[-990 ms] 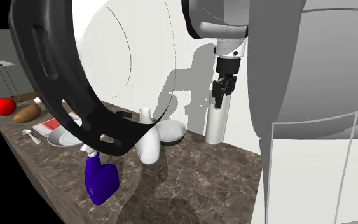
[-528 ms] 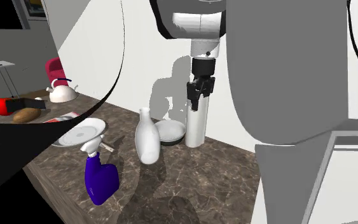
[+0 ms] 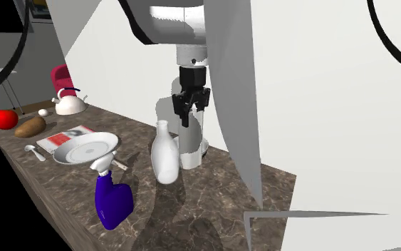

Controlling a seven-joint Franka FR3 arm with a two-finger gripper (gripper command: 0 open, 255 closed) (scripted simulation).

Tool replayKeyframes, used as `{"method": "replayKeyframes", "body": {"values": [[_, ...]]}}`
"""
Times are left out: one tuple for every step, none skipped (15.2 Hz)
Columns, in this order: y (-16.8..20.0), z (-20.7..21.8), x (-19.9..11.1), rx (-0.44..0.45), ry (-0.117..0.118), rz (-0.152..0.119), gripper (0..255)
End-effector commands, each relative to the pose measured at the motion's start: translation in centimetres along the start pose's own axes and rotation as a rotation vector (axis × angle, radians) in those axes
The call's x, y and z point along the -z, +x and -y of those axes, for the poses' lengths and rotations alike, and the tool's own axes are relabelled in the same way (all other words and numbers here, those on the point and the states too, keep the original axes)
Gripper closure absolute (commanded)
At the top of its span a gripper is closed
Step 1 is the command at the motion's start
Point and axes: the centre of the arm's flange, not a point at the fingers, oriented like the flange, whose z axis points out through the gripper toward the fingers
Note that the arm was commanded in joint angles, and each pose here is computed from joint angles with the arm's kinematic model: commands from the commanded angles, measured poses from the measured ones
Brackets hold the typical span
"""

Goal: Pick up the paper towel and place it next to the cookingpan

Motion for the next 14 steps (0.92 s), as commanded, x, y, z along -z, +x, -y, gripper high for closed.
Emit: {"method": "replayKeyframes", "body": {"values": [[1.7,2.4,0.0,-0.001,0.0,0.0,255],[2.5,3.4,0.0,-0.001,0.0,0.0,255],[3.3,4.5,-0.1,-0.001,0.0,0.0,255],[4.1,5.5,-0.1,-0.001,0.0,0.0,255],[4.9,6.6,-0.2,-0.001,0.0,0.0,255],[5.7,7.6,-0.2,-0.001,0.0,0.0,255],[6.5,8.7,-0.3,-0.001,0.0,0.0,255],[7.3,9.7,-0.3,-0.001,0.0,0.0,255],[8.1,10.7,-0.3,-0.001,0.0,0.0,255],[8.9,11.8,-0.4,-0.001,0.0,0.0,255],[9.7,12.8,-0.4,-0.001,0.0,0.0,255],[10.5,13.9,-0.5,-0.001,0.0,0.0,255],[11.3,14.9,-0.5,-0.001,0.0,0.0,255],[12.1,16.0,-0.5,-0.001,0.0,0.0,255]]}}
